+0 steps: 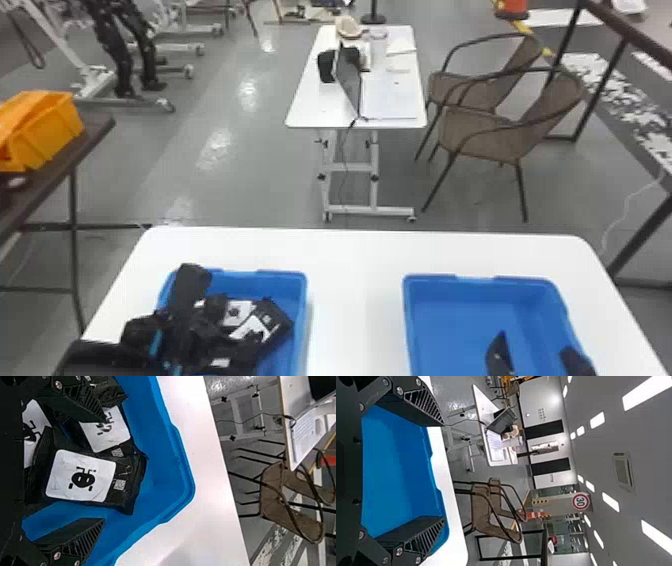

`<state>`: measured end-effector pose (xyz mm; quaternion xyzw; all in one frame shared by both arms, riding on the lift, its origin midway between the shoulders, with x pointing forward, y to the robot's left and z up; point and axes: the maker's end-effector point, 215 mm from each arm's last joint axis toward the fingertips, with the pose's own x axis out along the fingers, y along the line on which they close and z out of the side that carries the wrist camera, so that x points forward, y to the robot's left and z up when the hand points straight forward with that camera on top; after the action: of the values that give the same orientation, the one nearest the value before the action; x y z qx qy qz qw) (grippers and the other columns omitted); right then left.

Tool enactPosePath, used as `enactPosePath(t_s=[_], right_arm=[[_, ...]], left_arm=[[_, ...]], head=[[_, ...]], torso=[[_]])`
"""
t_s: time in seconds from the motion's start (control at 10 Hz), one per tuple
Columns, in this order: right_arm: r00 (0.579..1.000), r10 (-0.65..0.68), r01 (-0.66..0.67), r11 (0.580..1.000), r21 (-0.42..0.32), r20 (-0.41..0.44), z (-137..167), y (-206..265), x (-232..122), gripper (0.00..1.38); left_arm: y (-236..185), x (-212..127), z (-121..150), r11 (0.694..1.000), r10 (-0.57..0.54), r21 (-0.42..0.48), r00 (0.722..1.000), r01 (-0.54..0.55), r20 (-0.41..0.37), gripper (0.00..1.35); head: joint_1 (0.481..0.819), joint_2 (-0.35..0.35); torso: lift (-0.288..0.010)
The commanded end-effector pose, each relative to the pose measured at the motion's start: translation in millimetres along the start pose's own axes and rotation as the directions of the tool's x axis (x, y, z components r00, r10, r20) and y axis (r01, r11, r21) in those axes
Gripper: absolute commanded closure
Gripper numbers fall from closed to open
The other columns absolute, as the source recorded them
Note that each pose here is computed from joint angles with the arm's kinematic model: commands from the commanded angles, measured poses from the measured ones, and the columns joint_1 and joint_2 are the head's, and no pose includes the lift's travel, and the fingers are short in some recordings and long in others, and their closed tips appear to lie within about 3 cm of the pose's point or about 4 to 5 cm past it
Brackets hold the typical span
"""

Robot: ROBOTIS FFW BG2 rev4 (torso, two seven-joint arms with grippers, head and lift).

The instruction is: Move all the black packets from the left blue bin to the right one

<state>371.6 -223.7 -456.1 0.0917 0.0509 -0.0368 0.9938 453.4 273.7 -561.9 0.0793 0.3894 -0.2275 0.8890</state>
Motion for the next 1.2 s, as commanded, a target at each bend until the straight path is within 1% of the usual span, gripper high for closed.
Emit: enactPosePath(t_s=[0.0, 0.1, 0.2, 0.3, 0.5, 0.6, 0.7, 0.8, 0.9, 1.0, 1.1], right_arm=[[1.000, -0.002, 0.002, 1.000, 0.006, -0.003, -2, -1, 0, 0.18], [1.000, -0.002, 0.002, 1.000, 0.008, -0.002, -1, -1, 1, 0.18], [1.000, -0.003, 0.003, 1.000, 0.010, -0.002, -1, -1, 2, 0.18], [1.000, -0.002, 0.002, 1.000, 0.012, -0.002, -2, -1, 2, 0.18], [1.000, -0.007, 0.007, 1.000, 0.022, -0.006, -4, -2, 2, 0.19], [1.000, -0.007, 0.007, 1.000, 0.025, -0.008, -4, -2, 2, 0.19], [1.000, -0.007, 0.007, 1.000, 0.026, -0.008, -5, -3, 2, 0.19], [1.000, -0.006, 0.006, 1.000, 0.026, -0.005, -3, -3, 4, 0.19], [1.000, -0.007, 0.007, 1.000, 0.028, -0.005, -3, -3, 4, 0.19], [1.000, -0.008, 0.009, 1.000, 0.030, -0.008, -5, -4, 3, 0.19], [1.000, -0.008, 0.008, 1.000, 0.030, -0.009, -5, -5, 3, 0.19]], left_arm=[[-5, 6, -8, 0.999, -0.032, 0.001, 0.997, 0.033, -0.063, 0.14], [-10, 9, -6, 0.998, -0.055, 0.023, 0.995, 0.057, -0.083, 0.13], [-12, 11, -5, 0.997, -0.057, 0.054, 0.991, 0.064, -0.120, 0.13], [-16, 14, -8, 0.995, -0.075, 0.059, 0.986, 0.084, -0.147, 0.13], [-11, 10, -22, 0.993, -0.066, 0.080, 0.974, 0.085, -0.216, 0.14], [-8, 7, -28, 0.991, -0.051, 0.104, 0.966, 0.080, -0.254, 0.14], [-3, 5, -30, 0.989, -0.028, 0.129, 0.961, 0.066, -0.276, 0.14], [0, 5, -33, 0.989, -0.017, 0.138, 0.957, 0.059, -0.289, 0.15], [2, 8, -34, 0.984, -0.003, 0.169, 0.957, 0.054, -0.289, 0.17], [4, 15, -30, 0.976, 0.010, 0.211, 0.966, 0.047, -0.259, 0.18], [4, 21, -29, 0.974, 0.019, 0.224, 0.971, 0.036, -0.240, 0.19]], head=[[0.695, 0.069], [0.695, 0.066], [0.695, 0.057], [0.695, 0.051], [0.695, 0.046], [0.695, 0.050], [0.695, 0.058], [0.695, 0.068], [0.695, 0.075], [0.695, 0.080], [0.695, 0.081]], torso=[[0.000], [0.000], [0.000], [0.000], [0.000], [0.000], [0.000], [0.000], [0.000], [0.000], [0.000]])
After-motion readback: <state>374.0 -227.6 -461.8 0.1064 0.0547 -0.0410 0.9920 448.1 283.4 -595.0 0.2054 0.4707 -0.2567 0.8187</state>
